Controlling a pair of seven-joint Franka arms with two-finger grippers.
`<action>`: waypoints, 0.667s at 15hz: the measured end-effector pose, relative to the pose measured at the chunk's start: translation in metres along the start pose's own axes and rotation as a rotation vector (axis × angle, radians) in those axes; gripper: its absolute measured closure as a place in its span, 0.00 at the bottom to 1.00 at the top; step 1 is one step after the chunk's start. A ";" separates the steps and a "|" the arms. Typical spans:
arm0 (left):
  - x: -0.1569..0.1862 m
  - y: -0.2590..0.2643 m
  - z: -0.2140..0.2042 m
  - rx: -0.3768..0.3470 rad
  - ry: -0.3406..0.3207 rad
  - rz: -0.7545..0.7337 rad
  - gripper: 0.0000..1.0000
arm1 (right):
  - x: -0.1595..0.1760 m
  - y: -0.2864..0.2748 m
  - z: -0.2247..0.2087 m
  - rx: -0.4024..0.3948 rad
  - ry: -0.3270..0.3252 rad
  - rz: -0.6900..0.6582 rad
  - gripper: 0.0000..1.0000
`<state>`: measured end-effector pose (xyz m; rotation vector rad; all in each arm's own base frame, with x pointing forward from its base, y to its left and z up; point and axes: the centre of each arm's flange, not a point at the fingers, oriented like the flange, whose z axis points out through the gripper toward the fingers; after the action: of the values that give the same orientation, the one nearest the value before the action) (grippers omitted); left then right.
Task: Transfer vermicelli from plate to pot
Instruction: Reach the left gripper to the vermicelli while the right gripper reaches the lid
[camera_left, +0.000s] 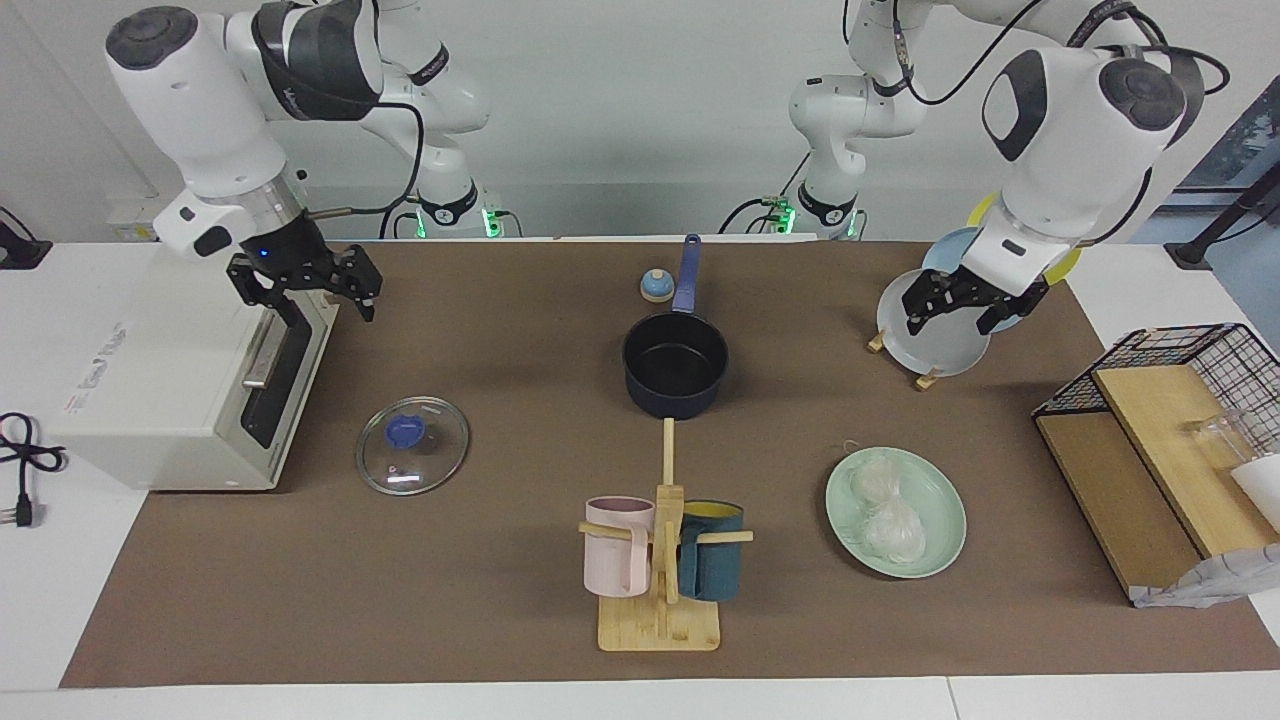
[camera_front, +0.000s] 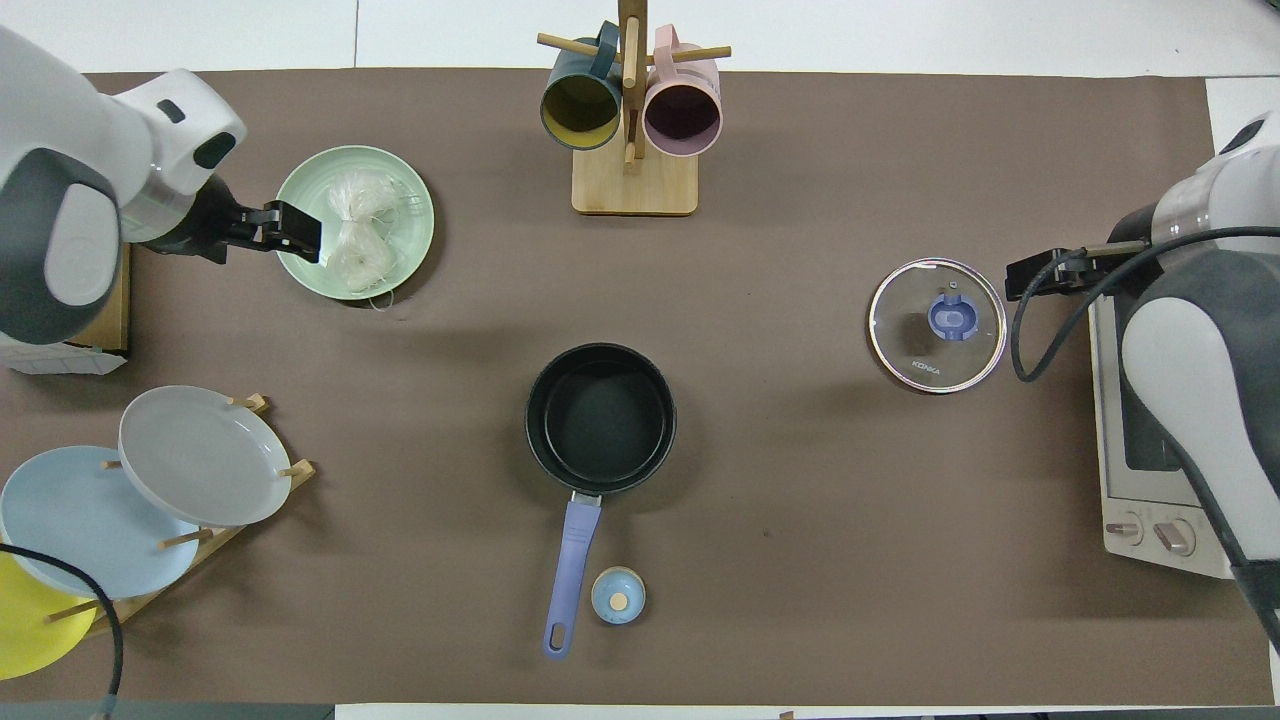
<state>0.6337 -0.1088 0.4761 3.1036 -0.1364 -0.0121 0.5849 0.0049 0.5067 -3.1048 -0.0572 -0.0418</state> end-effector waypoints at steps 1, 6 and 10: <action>0.010 0.004 0.022 -0.001 0.008 0.005 0.00 | 0.003 0.000 0.006 -0.001 0.020 -0.008 0.00; 0.043 0.010 0.109 -0.004 0.051 0.044 0.00 | 0.008 -0.019 0.044 -0.002 0.034 -0.054 0.00; 0.049 0.014 0.130 -0.005 0.073 0.068 0.00 | 0.007 -0.017 0.092 -0.006 0.054 -0.056 0.00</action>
<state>0.6802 -0.1316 0.3464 3.0869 -0.2394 0.1029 0.5933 0.0258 0.4157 -3.1053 -0.1421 -0.1270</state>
